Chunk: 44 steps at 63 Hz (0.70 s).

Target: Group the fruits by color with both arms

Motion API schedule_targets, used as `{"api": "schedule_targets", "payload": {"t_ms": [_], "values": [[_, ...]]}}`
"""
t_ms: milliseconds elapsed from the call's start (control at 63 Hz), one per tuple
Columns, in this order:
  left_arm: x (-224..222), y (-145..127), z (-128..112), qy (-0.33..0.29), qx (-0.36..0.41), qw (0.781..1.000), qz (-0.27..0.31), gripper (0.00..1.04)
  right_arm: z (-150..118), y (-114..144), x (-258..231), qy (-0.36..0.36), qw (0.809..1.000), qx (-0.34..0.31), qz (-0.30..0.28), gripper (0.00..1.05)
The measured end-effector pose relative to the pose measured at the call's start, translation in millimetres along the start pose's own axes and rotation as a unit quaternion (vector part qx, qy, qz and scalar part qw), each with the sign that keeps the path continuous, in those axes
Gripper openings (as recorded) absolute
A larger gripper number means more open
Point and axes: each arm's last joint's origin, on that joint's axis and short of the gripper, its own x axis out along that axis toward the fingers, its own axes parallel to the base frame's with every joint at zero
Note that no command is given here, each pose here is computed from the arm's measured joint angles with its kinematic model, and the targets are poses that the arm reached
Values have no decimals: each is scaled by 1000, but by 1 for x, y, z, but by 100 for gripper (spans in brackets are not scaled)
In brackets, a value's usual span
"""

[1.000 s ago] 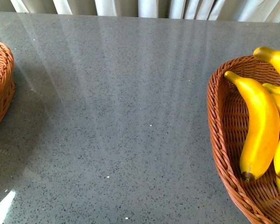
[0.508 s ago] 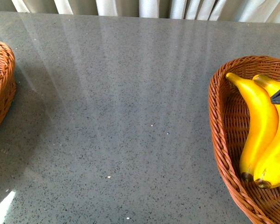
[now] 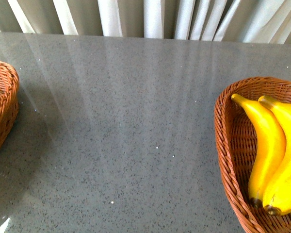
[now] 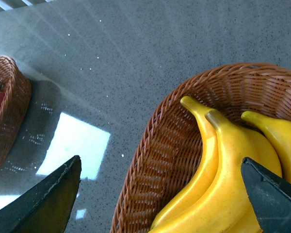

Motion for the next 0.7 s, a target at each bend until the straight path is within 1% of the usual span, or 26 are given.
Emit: {"api": "schedule_targets", "payload": {"t_ms": [16, 32, 48, 63, 79, 95, 127, 175, 270, 476, 698], "values": [[0, 0, 0, 0, 0, 1000, 0, 96, -1, -1, 1, -16, 1000, -10, -15, 92], [0, 0, 0, 0, 0, 1000, 0, 96, -3, -2, 2, -55, 997, -34, -50, 88], [0, 0, 0, 0, 0, 1000, 0, 96, -5, -3, 3, -75, 994, -43, -65, 87], [0, 0, 0, 0, 0, 1000, 0, 96, -9, -4, 3, -111, 988, -56, -92, 83], [0, 0, 0, 0, 0, 1000, 0, 96, -15, -6, 2, -159, 976, -70, -129, 78], [0, 0, 0, 0, 0, 1000, 0, 96, -19, -7, 0, -188, 968, -75, -149, 75], [0, 0, 0, 0, 0, 1000, 0, 96, -28, -8, -5, -246, 950, -84, -174, 66], [0, 0, 0, 0, 0, 1000, 0, 96, -33, -5, -14, -298, 934, -97, -174, 54], [0, 0, 0, 0, 0, 1000, 0, 96, -40, -2, -22, -314, 928, -104, -172, 38], [0, 0, 0, 0, 0, 1000, 0, 96, -65, -1, -29, -305, 930, -105, -174, 1], [0, 0, 0, 0, 0, 1000, 0, 96, -79, 1, -37, -306, 930, -107, -174, 2]]}}
